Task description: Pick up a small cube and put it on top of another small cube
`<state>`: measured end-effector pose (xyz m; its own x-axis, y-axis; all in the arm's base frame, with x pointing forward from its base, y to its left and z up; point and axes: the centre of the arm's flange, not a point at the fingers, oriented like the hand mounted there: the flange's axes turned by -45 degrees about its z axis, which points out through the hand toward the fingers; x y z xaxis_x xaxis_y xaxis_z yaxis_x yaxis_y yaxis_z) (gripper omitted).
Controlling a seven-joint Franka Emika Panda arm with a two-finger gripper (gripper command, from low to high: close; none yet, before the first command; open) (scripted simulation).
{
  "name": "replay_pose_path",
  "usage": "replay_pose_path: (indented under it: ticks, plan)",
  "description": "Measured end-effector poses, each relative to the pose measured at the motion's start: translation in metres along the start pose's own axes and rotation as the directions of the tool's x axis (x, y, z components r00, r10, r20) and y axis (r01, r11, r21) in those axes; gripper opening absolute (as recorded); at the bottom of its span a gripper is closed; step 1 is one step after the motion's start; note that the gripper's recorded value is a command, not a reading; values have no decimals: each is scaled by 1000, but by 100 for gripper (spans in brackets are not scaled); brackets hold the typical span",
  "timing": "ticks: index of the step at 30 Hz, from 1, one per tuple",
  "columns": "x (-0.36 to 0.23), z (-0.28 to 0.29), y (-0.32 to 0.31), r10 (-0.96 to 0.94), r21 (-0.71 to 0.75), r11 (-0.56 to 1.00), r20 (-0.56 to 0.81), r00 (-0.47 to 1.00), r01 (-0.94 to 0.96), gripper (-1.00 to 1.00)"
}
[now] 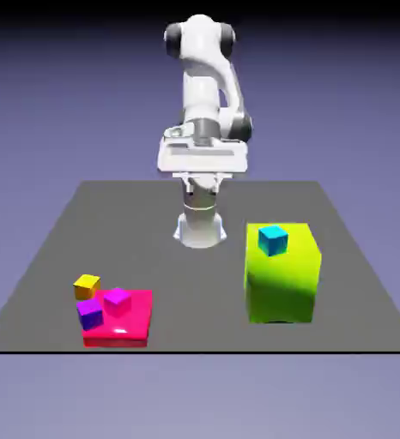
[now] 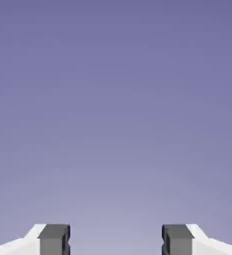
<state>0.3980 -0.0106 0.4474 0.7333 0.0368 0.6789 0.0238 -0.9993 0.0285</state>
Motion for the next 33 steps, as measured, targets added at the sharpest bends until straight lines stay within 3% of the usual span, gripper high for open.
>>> replay_pose_path:
  ticks: [9,18,23,28,29,33]
  plan:
    - [-46,93,123,135,-81,990,360,923,-113,0]
    - [-147,148,250,271,-165,962,649,711,-216,0]
    - [-216,156,311,327,-209,941,761,560,-265,0]
    - [-259,194,307,326,-209,941,761,560,-265,0]
    - [-269,201,306,327,-209,941,761,560,-265,-100]
    - [-245,183,309,326,-208,942,761,561,-264,-100]
